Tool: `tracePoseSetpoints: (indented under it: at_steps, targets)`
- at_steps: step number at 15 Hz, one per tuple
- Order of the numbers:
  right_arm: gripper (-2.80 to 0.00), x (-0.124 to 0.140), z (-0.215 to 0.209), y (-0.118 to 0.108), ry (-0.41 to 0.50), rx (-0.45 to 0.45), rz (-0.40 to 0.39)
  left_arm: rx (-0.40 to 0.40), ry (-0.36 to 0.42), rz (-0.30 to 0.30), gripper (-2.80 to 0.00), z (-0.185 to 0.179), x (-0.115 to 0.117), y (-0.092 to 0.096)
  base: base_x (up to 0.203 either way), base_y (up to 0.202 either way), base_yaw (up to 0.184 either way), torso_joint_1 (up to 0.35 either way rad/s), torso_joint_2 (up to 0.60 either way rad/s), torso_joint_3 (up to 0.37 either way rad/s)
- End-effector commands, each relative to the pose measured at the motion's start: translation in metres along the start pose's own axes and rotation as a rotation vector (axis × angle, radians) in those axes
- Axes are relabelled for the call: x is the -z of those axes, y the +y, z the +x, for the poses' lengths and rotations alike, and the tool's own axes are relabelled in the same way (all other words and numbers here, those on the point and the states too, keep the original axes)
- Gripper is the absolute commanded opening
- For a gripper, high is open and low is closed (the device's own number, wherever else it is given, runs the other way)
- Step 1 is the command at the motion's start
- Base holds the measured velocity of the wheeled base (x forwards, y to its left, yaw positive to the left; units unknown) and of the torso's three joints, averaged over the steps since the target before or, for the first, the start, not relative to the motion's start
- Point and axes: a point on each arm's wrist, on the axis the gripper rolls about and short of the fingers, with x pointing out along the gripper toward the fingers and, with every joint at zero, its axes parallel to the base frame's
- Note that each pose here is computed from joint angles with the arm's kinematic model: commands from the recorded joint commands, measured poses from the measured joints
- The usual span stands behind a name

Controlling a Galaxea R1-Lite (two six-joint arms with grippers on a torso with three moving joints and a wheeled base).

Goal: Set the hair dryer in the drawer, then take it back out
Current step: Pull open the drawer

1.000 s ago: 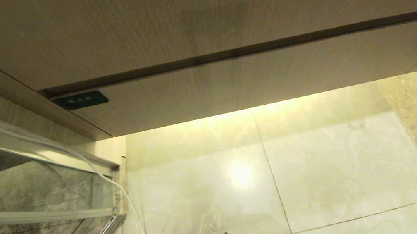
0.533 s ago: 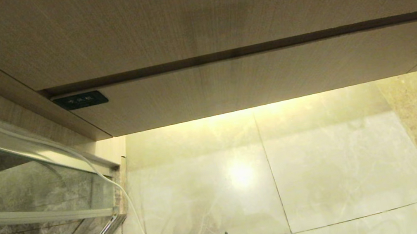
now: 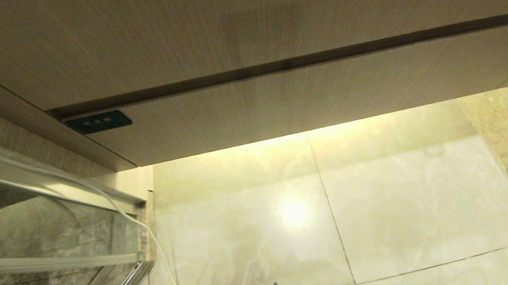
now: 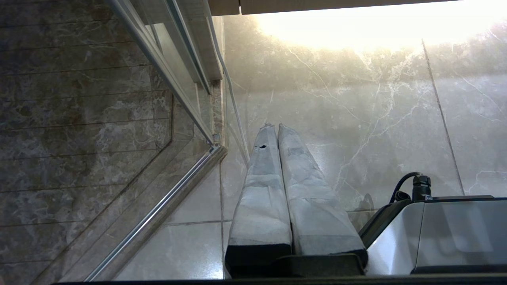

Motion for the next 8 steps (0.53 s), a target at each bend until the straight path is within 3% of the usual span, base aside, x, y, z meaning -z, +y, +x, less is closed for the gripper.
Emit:
tracePoseSetpoints:
  at_steps: [1,4,6,8]
  targets:
    - [-2.80,-0.032,-0.016,0.000,-0.122,-0.016,-0.002,-0.001,0.002,-0.001,-2.80,0.000,0.000,0.000,0.000,0.000,0.000,0.000,0.00,0.000]
    - [-2.80,-0.131,-0.070,0.002,-0.277,-0.060,-0.001,-0.001,0.000,-0.001,-2.80,0.000,0.000,0.000,0.000,0.000,0.000,0.000,0.00,0.000]
    - [-2.80,-0.189,-0.085,0.002,-0.228,-0.113,0.025,-0.001,0.001,0.000,-2.80,0.000,0.000,0.000,0.000,0.000,0.000,0.000,0.00,0.000]
    - [-2.80,-0.238,-0.078,0.002,-0.061,-0.193,0.065,-0.001,0.000,-0.001,-2.80,0.000,0.000,0.000,0.000,0.000,0.000,0.000,0.00,0.000]
